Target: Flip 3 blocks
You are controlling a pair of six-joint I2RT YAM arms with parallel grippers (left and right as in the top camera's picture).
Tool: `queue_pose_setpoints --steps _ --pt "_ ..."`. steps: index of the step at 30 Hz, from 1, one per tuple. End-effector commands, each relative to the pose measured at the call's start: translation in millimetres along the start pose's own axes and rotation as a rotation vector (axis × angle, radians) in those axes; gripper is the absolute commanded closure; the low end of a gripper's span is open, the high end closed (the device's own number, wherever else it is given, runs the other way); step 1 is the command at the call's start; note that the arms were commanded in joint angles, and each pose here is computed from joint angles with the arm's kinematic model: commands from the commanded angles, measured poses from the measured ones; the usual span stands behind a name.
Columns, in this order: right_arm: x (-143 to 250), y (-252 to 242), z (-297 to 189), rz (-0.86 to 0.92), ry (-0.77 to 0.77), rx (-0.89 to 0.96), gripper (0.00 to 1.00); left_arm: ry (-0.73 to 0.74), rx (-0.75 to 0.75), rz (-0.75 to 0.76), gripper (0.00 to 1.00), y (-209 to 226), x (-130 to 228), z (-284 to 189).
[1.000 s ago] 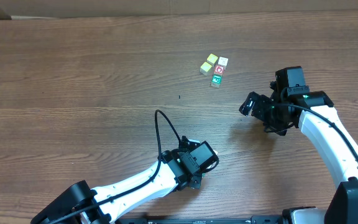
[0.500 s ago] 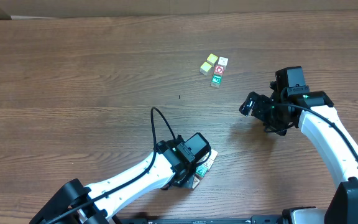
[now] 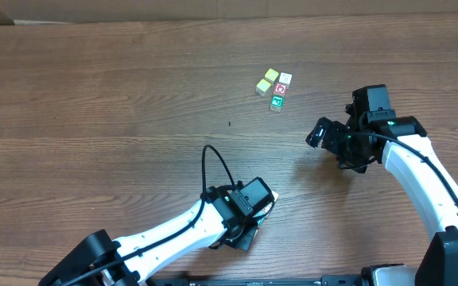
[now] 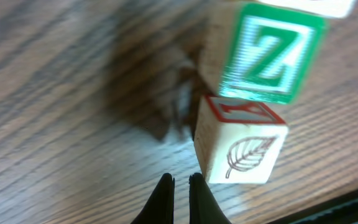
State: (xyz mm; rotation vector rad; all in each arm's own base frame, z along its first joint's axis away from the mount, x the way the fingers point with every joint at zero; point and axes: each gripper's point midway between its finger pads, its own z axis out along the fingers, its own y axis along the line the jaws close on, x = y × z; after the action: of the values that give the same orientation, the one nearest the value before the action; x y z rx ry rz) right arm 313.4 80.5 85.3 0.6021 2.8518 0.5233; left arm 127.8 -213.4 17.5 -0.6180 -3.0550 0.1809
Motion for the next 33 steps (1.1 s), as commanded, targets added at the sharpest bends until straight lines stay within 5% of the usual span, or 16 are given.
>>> queue_pose_setpoints --steps 1,9,20,33 --pt "-4.3 1.8 -1.3 -0.014 -0.013 -0.001 0.00 0.004 0.003 0.025 0.96 -6.3 5.1 2.2" --pt "-4.3 1.8 -1.3 -0.014 -0.013 -0.001 0.00 -0.001 -0.059 -0.034 0.96 4.7 7.0 2.0" --pt "-4.3 1.8 -1.3 -0.014 -0.013 -0.001 0.00 0.130 0.094 -0.049 0.96 -21.8 30.1 0.1" --pt "-4.3 1.8 -1.3 -0.014 -0.013 -0.001 0.00 0.063 0.087 -0.126 0.96 -18.5 19.6 11.5"
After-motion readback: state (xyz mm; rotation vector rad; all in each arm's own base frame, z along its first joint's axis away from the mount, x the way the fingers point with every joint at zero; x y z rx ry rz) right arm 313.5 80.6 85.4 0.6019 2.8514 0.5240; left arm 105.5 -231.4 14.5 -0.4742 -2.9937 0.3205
